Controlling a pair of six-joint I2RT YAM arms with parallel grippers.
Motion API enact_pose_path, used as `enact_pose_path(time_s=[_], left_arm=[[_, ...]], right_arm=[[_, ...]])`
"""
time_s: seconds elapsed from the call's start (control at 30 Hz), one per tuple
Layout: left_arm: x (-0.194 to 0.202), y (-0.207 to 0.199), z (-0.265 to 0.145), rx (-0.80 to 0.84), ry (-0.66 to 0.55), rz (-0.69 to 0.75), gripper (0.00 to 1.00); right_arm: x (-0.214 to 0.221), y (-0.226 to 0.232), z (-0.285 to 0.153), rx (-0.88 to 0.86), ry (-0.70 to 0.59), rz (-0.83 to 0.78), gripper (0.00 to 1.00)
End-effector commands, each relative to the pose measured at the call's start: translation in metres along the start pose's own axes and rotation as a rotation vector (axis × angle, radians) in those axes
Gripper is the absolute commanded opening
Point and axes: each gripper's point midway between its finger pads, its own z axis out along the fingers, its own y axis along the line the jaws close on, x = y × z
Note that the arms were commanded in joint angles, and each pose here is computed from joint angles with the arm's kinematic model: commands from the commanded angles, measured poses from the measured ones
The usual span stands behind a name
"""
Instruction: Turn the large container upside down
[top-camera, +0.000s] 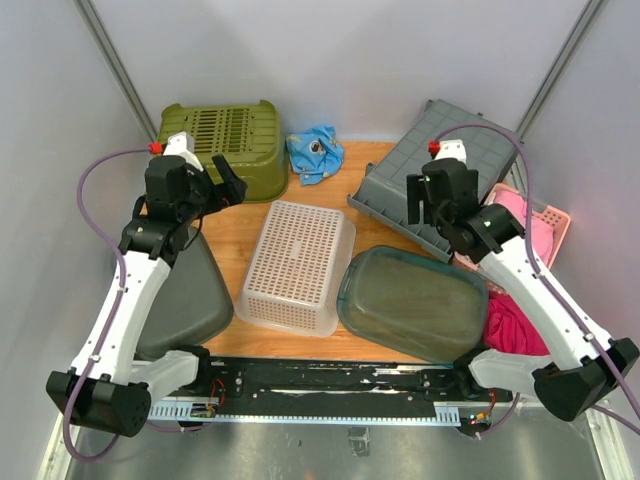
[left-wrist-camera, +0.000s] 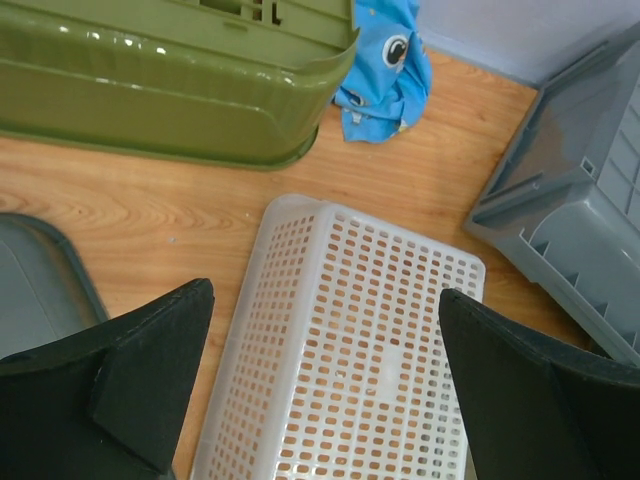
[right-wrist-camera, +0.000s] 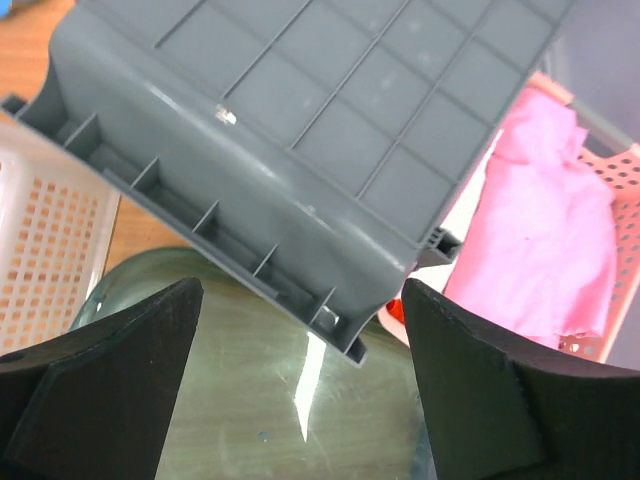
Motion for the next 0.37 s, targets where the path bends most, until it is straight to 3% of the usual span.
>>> enact_pose_path(time_s=[0.0,0.33], left_arm=[[-0.023,-0.013,-0.006,0.076,-0.096,0.072,0.99],[-0.015,-0.016,-0.022,0.157,-0.187,0.113,0.99]], right_arm=[[-0.03,-0.036,-0.016,0.152,-0.101,0.058,0.83],[-0.04,-0.036,-0.014,0.152,-0.171,0.084,0.81]])
